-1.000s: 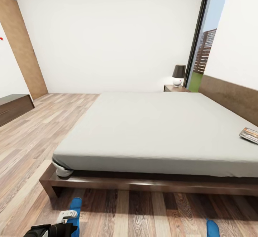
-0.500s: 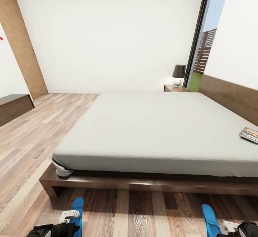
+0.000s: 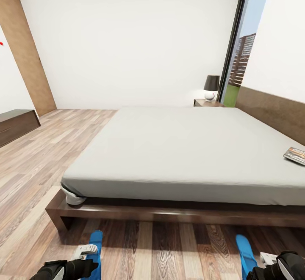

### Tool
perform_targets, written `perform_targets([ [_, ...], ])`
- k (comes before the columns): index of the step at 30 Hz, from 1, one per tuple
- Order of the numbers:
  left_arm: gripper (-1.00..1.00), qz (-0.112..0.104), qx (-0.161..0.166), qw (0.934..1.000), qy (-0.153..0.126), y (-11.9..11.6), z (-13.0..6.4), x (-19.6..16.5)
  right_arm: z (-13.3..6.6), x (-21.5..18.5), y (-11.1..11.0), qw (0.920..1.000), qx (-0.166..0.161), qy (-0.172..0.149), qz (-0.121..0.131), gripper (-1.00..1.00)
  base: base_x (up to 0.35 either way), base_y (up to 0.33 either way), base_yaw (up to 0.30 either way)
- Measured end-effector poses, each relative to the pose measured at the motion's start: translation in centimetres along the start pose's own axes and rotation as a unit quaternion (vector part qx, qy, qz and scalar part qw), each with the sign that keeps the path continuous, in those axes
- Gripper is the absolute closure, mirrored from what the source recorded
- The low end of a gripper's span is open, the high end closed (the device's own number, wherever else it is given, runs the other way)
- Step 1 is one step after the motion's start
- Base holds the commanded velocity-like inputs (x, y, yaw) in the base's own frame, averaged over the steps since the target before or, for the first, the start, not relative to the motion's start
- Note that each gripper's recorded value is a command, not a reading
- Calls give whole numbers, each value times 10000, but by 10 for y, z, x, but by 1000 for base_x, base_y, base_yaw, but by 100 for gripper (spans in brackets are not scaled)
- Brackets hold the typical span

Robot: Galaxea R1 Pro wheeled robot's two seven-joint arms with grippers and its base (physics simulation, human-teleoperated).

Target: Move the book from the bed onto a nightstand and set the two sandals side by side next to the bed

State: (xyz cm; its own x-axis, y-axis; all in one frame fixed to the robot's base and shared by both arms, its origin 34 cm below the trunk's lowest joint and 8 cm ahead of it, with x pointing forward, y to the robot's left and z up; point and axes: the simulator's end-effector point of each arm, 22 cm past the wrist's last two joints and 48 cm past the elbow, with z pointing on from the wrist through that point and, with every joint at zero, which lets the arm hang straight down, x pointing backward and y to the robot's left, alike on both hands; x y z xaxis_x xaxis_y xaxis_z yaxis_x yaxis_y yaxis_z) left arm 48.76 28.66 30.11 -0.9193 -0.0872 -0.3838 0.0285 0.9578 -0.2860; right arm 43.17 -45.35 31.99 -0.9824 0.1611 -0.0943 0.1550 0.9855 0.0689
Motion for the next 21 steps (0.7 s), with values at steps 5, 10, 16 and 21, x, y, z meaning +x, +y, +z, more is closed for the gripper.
perform_targets([
  [5, 100, 612, -319, 9951, 704, -6, -24, -21, -1, -2, 1, 10000, -1, -12, -17, 100, 0, 0, 0],
  [10, 100, 1316, -968, 9815, 997, 22, -30, -16, 1, -1, 0, 10000, 4, -12, -21, 100, 0, 0, 0],
  [16, 100, 1351, -990, 9808, 995, 26, -20, -9, 14, 4, -1, 10000, 10, -3, -21, 100, 0, 0, 0],
  [21, 100, 1342, -893, 9825, 931, 18, -9, -6, 25, 8, -3, 10000, 16, -4, -24, 100, 0, 0, 0],
])
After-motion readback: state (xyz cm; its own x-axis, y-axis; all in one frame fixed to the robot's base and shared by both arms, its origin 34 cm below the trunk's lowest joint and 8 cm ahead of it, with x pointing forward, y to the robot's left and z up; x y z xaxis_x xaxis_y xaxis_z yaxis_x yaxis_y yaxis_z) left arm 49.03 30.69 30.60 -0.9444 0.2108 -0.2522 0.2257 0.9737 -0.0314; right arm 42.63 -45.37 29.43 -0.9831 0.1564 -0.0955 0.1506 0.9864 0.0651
